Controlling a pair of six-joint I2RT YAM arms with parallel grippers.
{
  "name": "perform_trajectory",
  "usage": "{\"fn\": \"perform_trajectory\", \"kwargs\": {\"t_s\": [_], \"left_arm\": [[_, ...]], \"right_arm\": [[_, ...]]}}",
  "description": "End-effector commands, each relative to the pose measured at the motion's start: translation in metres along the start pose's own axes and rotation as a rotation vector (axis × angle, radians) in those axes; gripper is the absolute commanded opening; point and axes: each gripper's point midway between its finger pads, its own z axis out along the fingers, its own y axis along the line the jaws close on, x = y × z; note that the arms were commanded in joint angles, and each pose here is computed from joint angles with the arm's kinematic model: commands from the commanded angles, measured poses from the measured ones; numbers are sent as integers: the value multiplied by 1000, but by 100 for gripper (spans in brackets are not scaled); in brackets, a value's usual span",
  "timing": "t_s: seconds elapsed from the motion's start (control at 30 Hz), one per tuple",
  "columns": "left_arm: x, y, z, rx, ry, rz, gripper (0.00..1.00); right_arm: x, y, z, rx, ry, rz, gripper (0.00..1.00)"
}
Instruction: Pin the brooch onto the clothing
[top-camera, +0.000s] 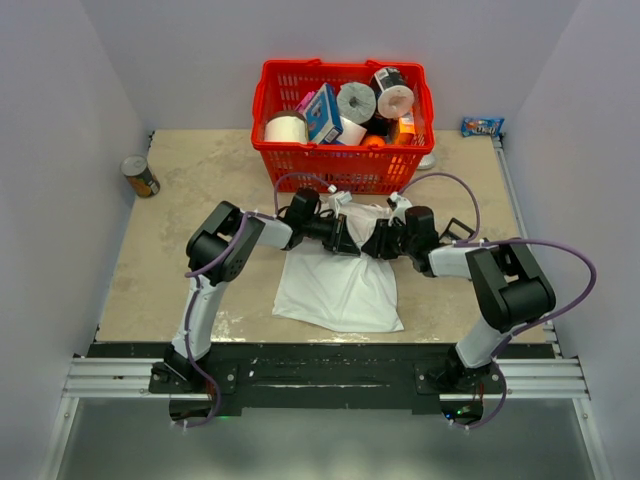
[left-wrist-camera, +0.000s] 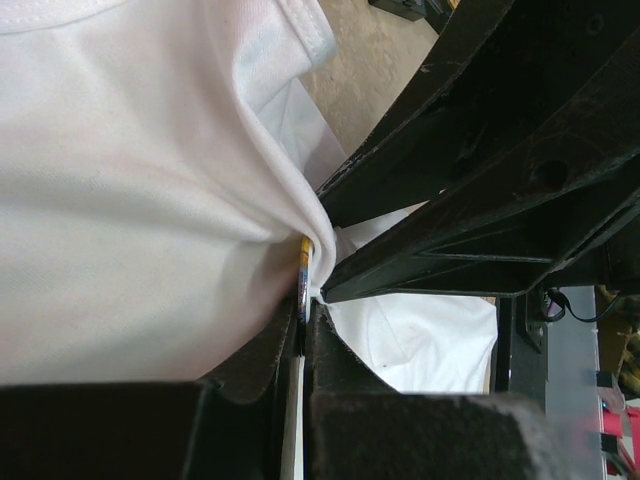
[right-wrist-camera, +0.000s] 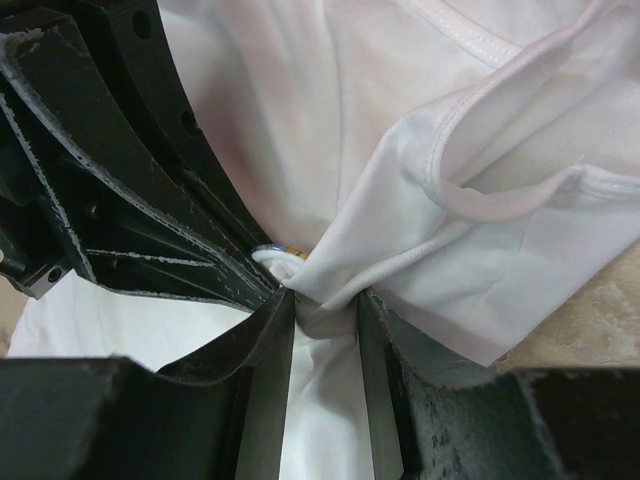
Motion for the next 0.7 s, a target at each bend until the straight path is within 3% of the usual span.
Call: {"fn": "perform_trajectory", "kwargs": {"t_s": [0.0, 0.67], "left_arm": [[-6, -32, 8, 87, 10, 85, 0], [5, -24, 14, 100, 82, 121, 0]], "right_arm": [[-11, 2, 10, 23, -22, -31, 35], [-1, 14, 15, -32, 37, -81, 33]]}}
